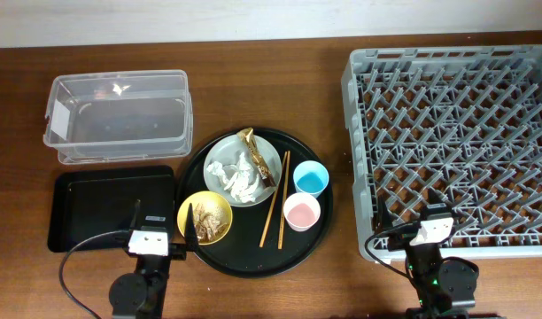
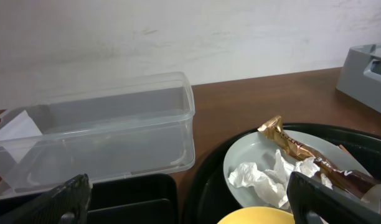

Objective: Sort waste into correct bins and load items into the dishwasher rack

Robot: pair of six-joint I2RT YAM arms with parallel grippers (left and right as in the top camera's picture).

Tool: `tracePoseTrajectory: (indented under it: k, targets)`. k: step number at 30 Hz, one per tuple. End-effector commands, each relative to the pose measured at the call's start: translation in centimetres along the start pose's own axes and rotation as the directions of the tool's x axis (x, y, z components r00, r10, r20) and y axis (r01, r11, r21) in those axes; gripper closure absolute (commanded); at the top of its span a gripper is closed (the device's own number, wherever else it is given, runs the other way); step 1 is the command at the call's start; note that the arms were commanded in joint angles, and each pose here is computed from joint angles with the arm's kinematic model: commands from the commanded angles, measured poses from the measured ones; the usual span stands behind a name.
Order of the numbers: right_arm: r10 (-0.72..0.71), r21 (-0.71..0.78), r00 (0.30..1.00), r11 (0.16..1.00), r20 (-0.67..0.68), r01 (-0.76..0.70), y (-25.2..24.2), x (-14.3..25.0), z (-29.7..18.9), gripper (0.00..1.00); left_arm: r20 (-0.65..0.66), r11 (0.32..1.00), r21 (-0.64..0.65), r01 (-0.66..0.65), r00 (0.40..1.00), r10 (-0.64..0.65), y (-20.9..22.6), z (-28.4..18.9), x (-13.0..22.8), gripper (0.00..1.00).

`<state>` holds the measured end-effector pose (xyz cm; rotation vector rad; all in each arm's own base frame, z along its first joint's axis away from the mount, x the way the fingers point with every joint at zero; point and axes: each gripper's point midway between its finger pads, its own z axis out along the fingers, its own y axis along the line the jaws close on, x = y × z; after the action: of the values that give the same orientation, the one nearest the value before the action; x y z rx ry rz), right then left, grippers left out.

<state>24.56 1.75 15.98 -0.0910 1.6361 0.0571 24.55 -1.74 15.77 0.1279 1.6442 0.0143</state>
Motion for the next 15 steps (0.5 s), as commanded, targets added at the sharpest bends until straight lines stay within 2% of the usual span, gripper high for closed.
tracePoseTrajectory:
  k: [1,12,15]
  targets:
    - [0.004,-0.003,1.000,1.000,-0.002,-0.004,0.09,0.20,0.00,0.02,-0.002,1.000,0.007,-0.013,1.000,0.013,-0.10,0.00,0.18,0.01]
    - [0.004,-0.007,1.000,1.000,-0.002,-0.004,0.16,0.19,0.00,0.02,0.027,1.000,0.004,-0.013,1.000,0.013,-0.04,-0.01,-0.55,0.01]
    - [0.004,-0.011,1.000,1.000,-0.001,-0.004,0.24,0.17,0.00,0.02,0.001,1.000,0.005,-0.013,1.000,0.013,-0.07,0.00,0.11,0.01]
